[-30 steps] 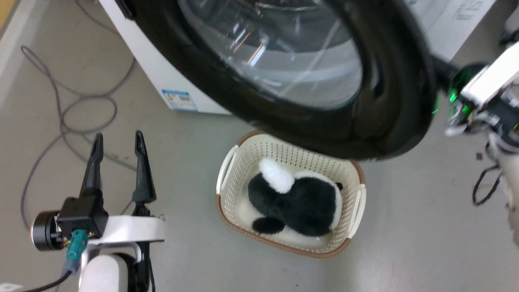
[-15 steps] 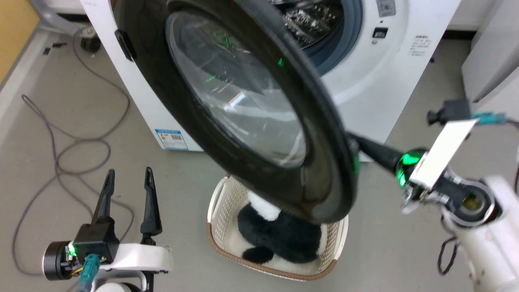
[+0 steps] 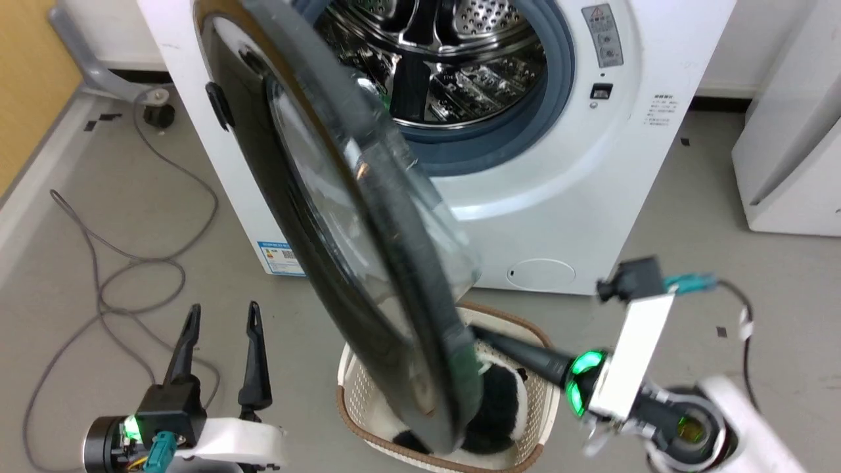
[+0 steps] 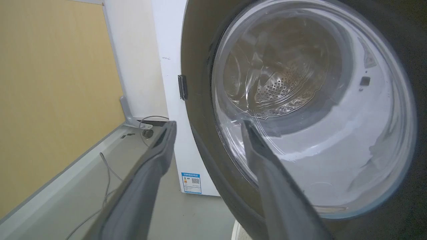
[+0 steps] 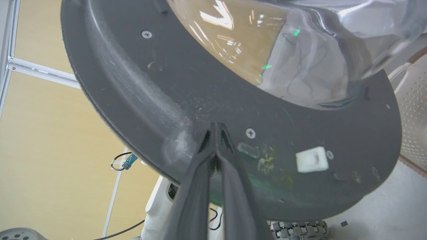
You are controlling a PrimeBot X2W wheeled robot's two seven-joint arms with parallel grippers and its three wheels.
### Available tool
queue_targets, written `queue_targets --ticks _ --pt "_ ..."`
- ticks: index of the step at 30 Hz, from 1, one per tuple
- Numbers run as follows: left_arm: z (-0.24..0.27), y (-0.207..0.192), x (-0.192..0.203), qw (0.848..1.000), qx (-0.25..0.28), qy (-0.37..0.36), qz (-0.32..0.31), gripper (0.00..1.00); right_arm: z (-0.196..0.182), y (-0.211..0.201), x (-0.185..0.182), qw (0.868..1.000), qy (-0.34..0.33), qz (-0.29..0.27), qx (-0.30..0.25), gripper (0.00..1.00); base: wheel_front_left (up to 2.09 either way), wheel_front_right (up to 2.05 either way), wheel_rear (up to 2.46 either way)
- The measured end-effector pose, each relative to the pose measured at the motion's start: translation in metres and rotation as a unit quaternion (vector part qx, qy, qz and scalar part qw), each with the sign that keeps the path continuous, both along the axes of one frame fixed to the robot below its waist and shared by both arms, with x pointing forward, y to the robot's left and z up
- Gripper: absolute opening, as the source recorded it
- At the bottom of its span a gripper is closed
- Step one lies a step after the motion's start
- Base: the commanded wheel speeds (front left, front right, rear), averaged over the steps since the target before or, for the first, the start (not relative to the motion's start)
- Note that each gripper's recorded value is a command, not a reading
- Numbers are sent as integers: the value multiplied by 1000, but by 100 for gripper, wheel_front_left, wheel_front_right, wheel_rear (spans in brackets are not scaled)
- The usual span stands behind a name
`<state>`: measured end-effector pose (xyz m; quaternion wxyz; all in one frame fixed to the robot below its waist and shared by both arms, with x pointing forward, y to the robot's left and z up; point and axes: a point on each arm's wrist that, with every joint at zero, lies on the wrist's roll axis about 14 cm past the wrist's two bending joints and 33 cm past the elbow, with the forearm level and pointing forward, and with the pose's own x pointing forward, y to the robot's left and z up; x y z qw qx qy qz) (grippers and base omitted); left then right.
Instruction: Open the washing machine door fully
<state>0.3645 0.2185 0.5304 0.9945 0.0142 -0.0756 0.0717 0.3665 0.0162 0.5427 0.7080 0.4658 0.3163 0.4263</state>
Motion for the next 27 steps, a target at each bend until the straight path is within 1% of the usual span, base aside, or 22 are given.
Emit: queue_targets --ticks 8,12,15,17,19,21,23,25,27 --pt "0 2 -9 1000 2 0 5 100 -5 24 -39 999 14 35 13 0 0 0 0" --pt "1 1 -12 1000 1 -1 4 100 -5 32 -53 999 17 39 23 0 0 0 0" --pt "0 0 -16 1000 1 0 3 100 -2 30 -55 999 13 21 30 0 0 0 0" --pt "-1 -1 -17 1000 0 1 1 100 0 22 -49 999 -1 -10 31 0 0 0 0" --pt "0 -2 -17 1000 0 0 0 100 10 11 -35 997 -29 -57 35 0 0 0 0" --pt "0 -2 -17 1000 0 -1 -1 100 24 -4 -20 990 -65 -117 43 0 0 0 0" --pt "0 -3 -17 1000 0 -1 -2 100 37 -25 -4 975 -108 -188 46 0 0 0 0" --pt "0 -4 -17 1000 0 0 -4 100 48 -47 9 954 -149 -255 47 0 0 0 0" --pt "0 -5 -16 1000 0 0 -5 100 53 -68 16 930 -202 -305 19 0 0 0 0"
